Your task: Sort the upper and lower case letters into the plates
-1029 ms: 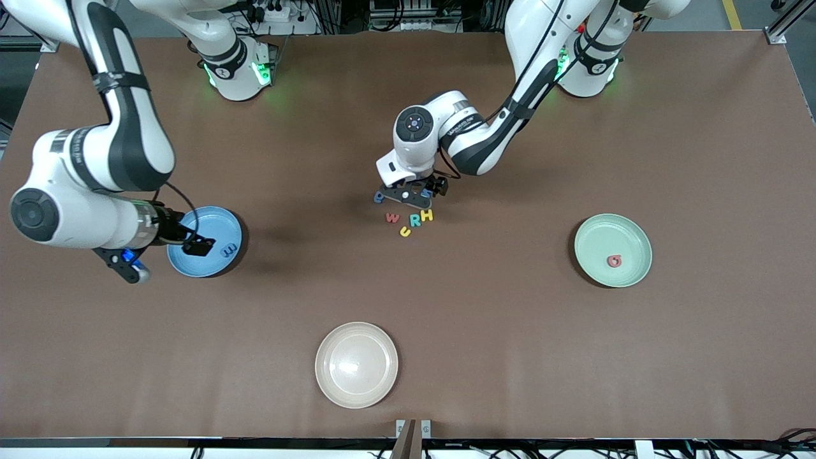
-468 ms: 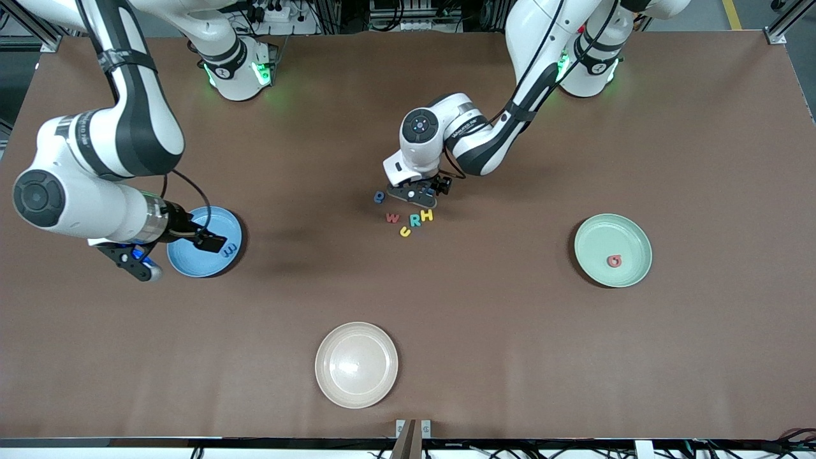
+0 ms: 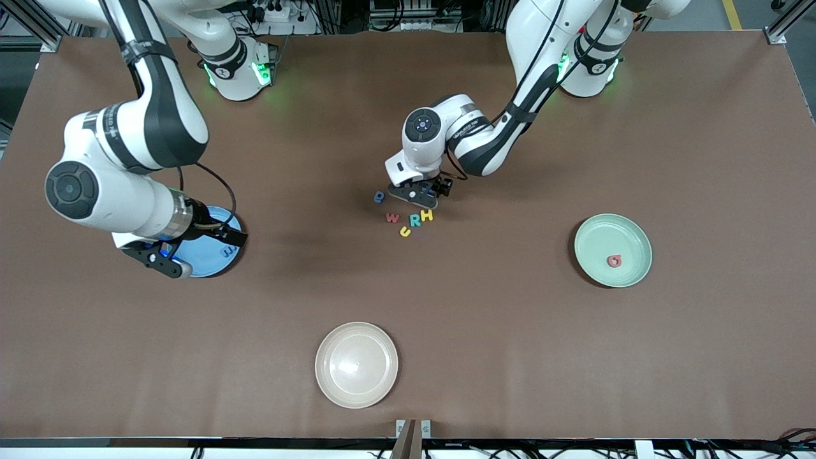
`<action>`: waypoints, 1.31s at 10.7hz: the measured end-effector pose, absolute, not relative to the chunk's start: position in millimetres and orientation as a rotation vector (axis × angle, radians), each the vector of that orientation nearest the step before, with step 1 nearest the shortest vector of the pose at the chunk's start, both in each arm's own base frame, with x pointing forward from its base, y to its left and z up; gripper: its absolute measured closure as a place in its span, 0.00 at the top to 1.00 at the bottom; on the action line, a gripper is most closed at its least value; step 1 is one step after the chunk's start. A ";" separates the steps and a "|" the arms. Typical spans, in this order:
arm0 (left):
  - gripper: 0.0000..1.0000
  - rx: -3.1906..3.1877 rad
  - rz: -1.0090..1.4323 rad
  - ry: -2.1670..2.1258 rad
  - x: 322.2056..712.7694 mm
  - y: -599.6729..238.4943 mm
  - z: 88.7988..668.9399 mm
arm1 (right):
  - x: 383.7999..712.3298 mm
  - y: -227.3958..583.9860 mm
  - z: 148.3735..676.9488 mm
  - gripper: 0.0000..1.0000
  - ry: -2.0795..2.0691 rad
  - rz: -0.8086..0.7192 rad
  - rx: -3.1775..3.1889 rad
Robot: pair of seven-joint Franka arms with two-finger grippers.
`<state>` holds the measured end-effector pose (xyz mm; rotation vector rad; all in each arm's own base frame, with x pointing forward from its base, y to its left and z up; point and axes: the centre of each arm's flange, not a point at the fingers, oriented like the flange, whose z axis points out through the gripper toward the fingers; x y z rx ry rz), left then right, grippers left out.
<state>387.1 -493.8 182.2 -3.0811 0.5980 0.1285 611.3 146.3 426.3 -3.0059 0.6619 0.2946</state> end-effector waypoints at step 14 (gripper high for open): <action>0.36 -3.075 0.088 0.621 388.3 -487.3 174.8 | 597.5 214.7 419.4 1.00 0.545 0.321 -2.954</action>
